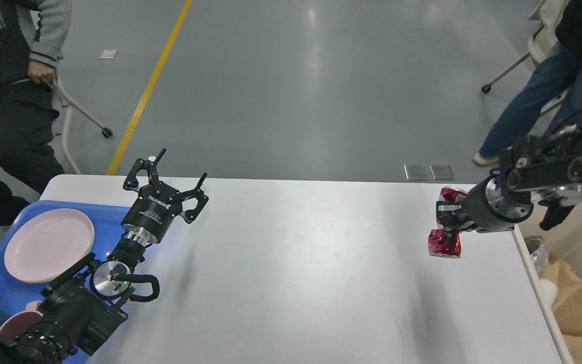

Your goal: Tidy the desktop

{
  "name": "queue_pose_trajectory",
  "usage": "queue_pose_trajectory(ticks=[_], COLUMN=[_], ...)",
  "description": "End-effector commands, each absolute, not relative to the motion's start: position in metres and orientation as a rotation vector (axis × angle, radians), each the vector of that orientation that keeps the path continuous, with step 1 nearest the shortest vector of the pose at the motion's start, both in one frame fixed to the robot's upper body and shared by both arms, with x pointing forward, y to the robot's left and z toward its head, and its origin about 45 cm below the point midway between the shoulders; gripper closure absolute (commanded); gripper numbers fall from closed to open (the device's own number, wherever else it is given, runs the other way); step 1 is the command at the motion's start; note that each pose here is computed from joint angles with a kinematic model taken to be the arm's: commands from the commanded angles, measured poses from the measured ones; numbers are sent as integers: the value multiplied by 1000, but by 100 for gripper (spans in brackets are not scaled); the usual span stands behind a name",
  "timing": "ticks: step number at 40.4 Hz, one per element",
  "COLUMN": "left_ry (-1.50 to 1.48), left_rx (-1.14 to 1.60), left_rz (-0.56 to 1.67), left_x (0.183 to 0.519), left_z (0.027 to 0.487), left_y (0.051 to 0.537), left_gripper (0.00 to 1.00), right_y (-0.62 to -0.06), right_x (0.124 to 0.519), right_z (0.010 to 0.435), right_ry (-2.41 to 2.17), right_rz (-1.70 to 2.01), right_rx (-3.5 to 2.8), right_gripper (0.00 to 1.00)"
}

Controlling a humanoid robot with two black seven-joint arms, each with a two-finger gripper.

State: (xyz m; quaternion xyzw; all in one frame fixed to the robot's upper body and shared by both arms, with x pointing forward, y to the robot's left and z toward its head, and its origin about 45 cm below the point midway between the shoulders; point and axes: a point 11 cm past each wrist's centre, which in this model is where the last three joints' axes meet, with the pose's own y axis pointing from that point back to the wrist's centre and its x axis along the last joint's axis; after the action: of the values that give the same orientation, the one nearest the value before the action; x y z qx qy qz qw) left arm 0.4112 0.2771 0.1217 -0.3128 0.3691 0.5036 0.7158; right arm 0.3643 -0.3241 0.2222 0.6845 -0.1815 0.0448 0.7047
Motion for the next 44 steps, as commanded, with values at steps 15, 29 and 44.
queue_pose_trajectory(ticks=[15,29,44], left_ry=[817,816,815], left_rx=[-693,-694,-693], left_rz=[1114,1117,1118], left_x=[411,411,411], left_z=[122,122,122], left_y=[277,278,278], left_gripper=[3,3,3], right_y=[-544,-534,-507], right_x=[341,328,382], right_z=[98,73,109], right_ry=[-882,-928,-1412], right_rz=[120,81,-101], right_rx=[1011,1041,1232], right_gripper=[73,0,0])
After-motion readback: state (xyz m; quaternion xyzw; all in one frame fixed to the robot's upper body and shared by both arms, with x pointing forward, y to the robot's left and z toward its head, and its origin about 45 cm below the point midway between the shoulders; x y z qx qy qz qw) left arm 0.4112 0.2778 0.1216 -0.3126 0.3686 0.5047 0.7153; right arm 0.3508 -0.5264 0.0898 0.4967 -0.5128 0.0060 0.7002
